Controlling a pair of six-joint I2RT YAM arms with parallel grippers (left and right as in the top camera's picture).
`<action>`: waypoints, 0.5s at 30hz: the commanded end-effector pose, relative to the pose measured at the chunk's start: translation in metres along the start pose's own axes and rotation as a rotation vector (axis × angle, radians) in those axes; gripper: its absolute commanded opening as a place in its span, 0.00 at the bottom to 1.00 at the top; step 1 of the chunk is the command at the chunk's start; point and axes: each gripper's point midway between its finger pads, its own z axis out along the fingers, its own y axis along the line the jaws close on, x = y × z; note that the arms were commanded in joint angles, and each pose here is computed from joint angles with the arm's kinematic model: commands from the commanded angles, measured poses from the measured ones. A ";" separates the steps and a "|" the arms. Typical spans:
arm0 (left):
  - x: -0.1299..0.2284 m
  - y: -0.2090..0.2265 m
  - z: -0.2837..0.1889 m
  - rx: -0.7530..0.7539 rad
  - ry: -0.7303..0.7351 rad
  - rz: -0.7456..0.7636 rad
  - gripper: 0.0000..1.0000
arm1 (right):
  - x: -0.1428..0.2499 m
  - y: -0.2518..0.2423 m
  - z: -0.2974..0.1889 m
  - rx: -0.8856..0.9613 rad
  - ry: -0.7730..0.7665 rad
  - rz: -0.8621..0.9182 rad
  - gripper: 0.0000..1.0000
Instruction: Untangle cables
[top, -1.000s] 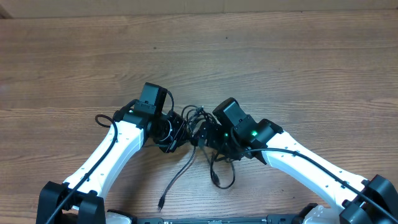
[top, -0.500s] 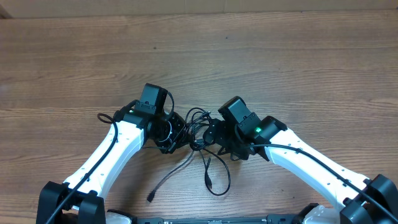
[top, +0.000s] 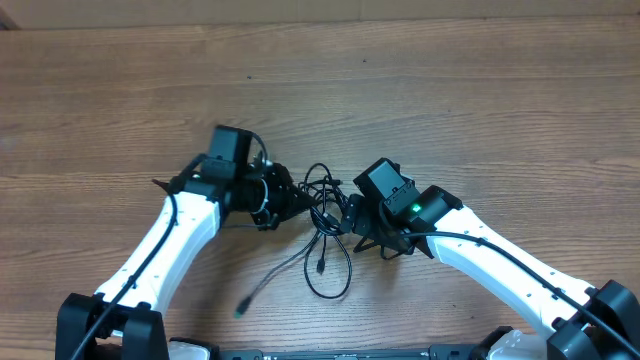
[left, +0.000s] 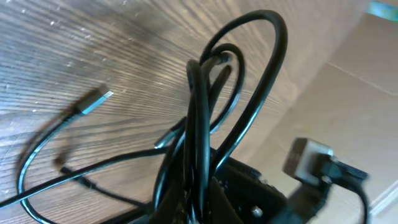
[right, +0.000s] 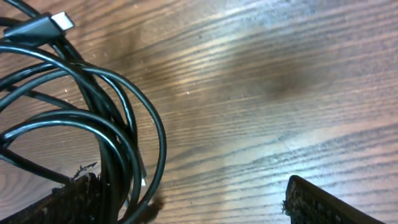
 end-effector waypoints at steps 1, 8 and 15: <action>0.000 -0.023 -0.020 0.114 0.026 0.093 0.04 | -0.004 -0.008 0.001 0.041 -0.030 -0.033 0.95; -0.001 -0.022 -0.020 0.110 0.018 0.133 0.04 | -0.024 0.012 -0.003 -0.040 -0.096 -0.072 1.00; -0.002 -0.021 -0.020 0.108 0.015 0.153 0.04 | -0.043 0.002 -0.013 -0.108 -0.027 0.048 1.00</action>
